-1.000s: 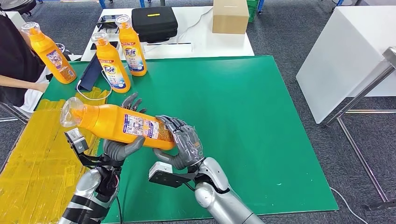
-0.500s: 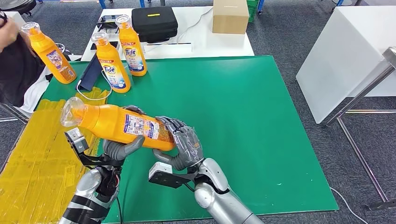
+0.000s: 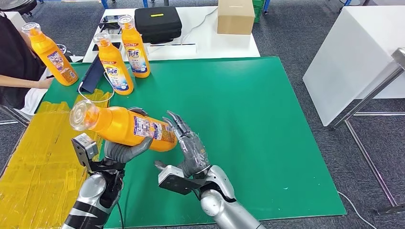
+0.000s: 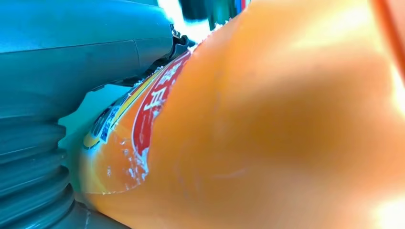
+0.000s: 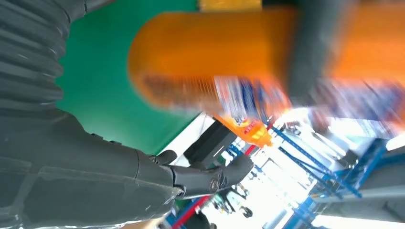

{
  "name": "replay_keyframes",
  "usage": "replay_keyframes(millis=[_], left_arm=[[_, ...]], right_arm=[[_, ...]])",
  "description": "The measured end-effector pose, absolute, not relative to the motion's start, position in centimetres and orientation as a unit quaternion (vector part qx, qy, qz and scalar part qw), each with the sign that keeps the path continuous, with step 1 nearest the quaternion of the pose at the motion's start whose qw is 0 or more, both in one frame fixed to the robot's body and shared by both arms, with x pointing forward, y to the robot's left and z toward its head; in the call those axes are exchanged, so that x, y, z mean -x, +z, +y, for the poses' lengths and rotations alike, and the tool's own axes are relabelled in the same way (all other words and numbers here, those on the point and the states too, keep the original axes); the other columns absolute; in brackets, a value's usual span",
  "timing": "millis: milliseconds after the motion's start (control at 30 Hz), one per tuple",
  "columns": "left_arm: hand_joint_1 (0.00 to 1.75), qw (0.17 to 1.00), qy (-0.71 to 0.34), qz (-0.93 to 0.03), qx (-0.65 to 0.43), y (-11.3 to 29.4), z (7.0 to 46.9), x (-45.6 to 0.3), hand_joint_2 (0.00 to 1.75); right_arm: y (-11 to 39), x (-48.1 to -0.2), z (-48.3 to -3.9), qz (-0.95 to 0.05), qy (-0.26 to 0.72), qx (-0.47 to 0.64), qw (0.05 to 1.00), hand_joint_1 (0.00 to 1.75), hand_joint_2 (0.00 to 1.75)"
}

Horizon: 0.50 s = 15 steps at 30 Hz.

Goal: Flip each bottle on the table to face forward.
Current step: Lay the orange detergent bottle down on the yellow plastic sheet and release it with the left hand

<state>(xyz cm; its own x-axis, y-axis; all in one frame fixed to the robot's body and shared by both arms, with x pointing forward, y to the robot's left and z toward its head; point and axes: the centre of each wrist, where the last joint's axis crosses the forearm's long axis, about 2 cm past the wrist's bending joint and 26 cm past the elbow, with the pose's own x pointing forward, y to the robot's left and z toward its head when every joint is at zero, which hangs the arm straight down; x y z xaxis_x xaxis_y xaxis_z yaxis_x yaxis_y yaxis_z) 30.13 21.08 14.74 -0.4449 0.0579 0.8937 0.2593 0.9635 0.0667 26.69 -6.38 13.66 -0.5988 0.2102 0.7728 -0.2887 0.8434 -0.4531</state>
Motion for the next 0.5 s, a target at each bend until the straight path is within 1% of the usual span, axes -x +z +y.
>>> replay_keyframes(millis=[133, 200, 333, 500], left_arm=[[1.75, 0.505, -0.111, -0.855, 0.037, 15.0, 21.3, -29.8, 1.75], [1.75, 0.493, -0.127, -0.860, -0.015, 15.2, 21.5, -29.7, 1.75], [1.75, 0.454, -0.189, -0.851, -0.184, 15.3, 22.2, -29.4, 1.75], [1.75, 0.384, -0.299, -0.775, -0.402, 15.0, 23.5, -29.5, 1.75]], right_arm=[[14.8, -26.1, -7.4, -0.860, 0.241, -0.058, 0.447, 0.00, 1.75], [15.2, -25.7, -7.8, -0.862, 0.207, -0.097, 0.453, 0.00, 1.75], [16.0, -25.0, -9.6, -0.859, 0.120, -0.177, 0.465, 0.00, 1.75], [17.0, -24.7, -12.4, -0.872, 0.078, -0.174, 0.450, 0.00, 1.75]])
